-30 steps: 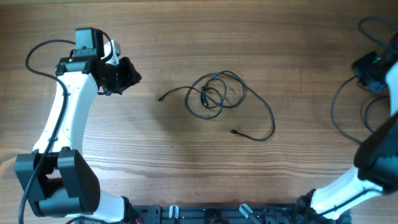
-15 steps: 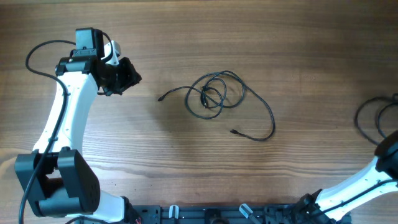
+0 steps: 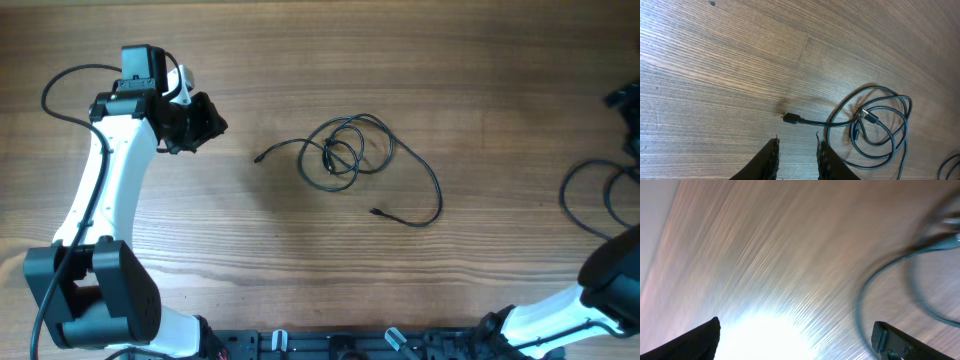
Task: Untangle cables
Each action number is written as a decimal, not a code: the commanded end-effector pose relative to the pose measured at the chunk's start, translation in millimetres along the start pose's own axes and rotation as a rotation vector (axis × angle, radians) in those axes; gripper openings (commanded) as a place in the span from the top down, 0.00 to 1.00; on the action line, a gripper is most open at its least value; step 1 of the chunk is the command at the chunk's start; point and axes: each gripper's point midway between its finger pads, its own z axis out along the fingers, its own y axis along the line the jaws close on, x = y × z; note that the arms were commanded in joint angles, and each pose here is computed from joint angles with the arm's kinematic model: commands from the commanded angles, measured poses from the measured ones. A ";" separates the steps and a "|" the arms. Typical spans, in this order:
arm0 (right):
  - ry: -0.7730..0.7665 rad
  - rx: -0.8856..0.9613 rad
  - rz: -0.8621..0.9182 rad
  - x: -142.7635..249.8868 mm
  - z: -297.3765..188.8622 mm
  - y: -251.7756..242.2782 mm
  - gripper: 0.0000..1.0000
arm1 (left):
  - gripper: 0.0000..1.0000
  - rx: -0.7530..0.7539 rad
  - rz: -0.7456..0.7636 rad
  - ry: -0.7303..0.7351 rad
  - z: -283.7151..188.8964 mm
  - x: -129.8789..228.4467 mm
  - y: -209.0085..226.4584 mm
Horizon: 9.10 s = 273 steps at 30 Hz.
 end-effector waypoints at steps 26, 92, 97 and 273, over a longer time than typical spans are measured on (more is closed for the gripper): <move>0.623 -0.261 -0.731 381.5 69.2 230.7 0.65 | 0.69 0.100 0.146 0.003 25.9 28.7 -84.7; 0.284 -1.282 -0.719 224.9 -329.5 345.9 0.96 | 0.00 0.890 0.712 0.091 -29.2 101.4 -243.3; 0.306 -1.245 -0.715 225.8 -320.4 338.4 0.96 | 0.01 0.813 0.702 0.138 -22.0 95.8 -198.8; -0.001 -0.131 -0.602 92.8 -1.8 245.1 0.96 | 0.00 0.199 0.545 -0.089 4.5 58.5 -164.8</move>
